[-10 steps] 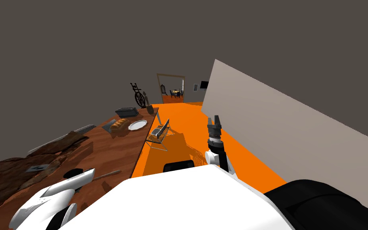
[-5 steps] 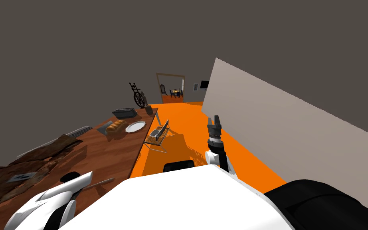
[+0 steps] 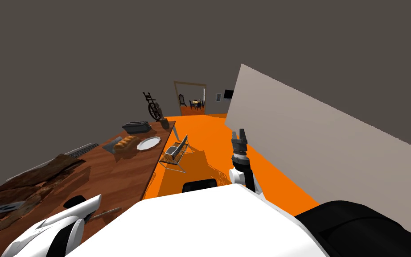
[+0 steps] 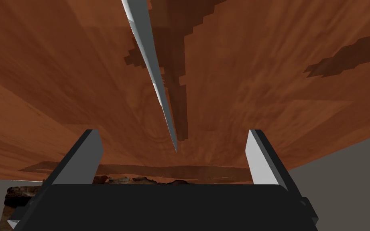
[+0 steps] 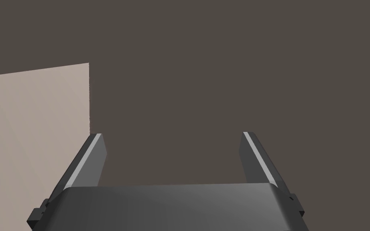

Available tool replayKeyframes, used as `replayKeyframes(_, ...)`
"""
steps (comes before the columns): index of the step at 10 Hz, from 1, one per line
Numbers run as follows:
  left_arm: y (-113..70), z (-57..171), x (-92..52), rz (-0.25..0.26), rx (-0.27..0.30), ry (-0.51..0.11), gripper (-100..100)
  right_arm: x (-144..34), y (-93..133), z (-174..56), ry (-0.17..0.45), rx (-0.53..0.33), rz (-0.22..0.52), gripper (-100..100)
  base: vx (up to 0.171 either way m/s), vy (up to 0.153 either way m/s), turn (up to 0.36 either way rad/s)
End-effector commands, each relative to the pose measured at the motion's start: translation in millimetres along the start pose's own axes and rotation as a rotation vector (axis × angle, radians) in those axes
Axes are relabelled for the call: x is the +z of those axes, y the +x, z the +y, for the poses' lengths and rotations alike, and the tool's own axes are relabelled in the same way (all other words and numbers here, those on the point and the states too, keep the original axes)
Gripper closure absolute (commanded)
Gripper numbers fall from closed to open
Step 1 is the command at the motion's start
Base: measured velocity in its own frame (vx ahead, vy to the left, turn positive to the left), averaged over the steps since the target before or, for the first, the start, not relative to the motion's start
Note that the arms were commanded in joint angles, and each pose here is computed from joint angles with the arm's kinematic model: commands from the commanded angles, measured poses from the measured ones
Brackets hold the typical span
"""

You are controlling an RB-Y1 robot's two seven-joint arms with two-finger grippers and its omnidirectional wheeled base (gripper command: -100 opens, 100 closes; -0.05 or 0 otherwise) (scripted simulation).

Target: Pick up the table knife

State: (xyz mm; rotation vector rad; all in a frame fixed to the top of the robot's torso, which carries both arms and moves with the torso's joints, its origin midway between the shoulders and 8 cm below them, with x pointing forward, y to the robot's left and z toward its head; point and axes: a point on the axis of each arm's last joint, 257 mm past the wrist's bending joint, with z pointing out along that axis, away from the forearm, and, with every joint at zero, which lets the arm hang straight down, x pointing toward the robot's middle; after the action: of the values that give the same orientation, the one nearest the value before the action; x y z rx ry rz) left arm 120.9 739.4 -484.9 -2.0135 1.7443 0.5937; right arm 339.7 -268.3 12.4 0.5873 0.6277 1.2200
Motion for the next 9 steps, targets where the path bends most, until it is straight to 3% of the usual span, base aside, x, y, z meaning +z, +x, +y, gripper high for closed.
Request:
replayKeyframes(1,4.5,16,1.8,0.022,0.005,-0.038,-100,0.0,0,0,0.000,0.000,0.000,0,0.133,-0.031,-0.004)
replayKeyframes(4,4.8,16,1.4,0.023,0.005,-0.039,-100,0.0,0,0,0.000,0.000,0.000,0,0.041,-0.004,0.001)
replayKeyframes(5,4.7,16,1.5,0.022,0.006,-0.038,0,0.0,0,0,0.000,0.000,0.000,0,0.000,0.000,0.000)
replayKeyframes(6,15.6,21,5.9,0.022,0.009,-0.036,-100,0.1,0,0,0.000,0.000,0.000,0,0.026,0.051,0.036)
replayKeyframes(8,26.7,27,10.0,0.022,0.013,-0.033,-100,0.0,0,0,0.000,0.000,0.000,0,0.035,0.085,0.025)
replayKeyframes(9,21.2,26,9.0,0.023,0.013,-0.038,-100,0.0,0,0,0.000,0.000,0.000,0,0.013,0.047,0.000)
